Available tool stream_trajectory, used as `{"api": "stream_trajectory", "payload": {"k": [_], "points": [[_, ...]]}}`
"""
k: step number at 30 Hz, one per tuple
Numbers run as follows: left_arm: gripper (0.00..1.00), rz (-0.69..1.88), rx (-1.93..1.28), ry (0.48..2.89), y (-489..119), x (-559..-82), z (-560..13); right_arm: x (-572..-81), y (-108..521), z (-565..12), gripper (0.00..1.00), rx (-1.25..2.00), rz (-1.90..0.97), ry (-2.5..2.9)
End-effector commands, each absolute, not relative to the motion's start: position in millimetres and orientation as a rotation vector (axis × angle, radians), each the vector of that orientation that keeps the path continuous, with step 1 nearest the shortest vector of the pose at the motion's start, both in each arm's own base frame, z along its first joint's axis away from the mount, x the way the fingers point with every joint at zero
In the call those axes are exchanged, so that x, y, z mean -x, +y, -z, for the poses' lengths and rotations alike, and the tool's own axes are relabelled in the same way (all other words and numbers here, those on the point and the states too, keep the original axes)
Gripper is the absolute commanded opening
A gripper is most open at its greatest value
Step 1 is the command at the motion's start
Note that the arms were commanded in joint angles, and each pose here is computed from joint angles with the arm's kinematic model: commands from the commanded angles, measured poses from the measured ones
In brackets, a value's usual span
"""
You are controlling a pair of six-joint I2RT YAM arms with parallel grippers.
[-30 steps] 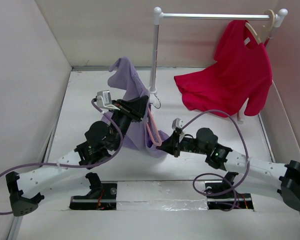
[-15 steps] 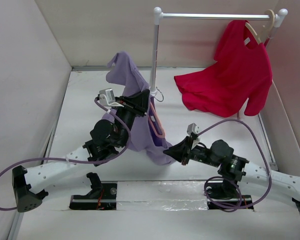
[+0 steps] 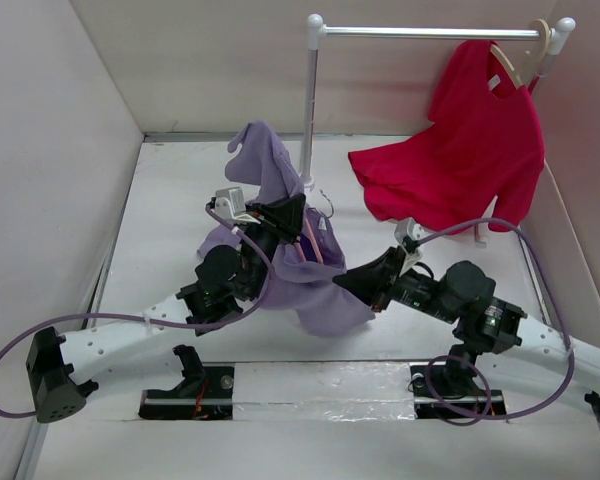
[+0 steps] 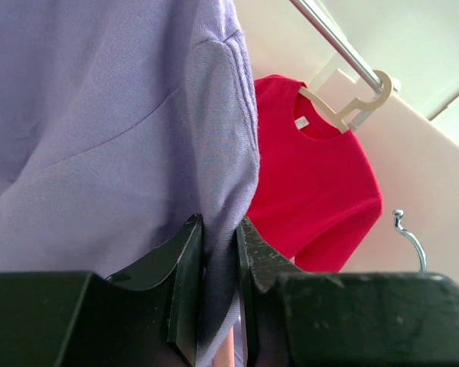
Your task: Place the t-shirt on the hanger
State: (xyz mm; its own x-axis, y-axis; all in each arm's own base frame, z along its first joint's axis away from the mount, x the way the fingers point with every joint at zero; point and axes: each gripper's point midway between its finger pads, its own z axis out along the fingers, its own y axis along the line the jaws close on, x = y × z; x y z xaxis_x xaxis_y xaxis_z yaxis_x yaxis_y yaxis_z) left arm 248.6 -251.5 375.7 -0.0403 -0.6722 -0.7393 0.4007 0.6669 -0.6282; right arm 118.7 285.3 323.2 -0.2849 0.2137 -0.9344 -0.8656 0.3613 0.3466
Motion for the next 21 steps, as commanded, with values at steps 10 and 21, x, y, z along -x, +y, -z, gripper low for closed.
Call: {"api": "stream_trajectory", "payload": {"k": [10, 21], "points": [[0.0, 1.013, 0.285, 1.277, -255.4, -241.4, -403.7, -107.4, 341.6, -384.6, 0.0, 0.703, -1.264, 1.475], [0.0, 1.127, 0.299, 1.374, -251.0, -222.4, -385.9, -156.6, 304.2, -319.0, 0.38, 0.468, -0.929, 1.71]]}}
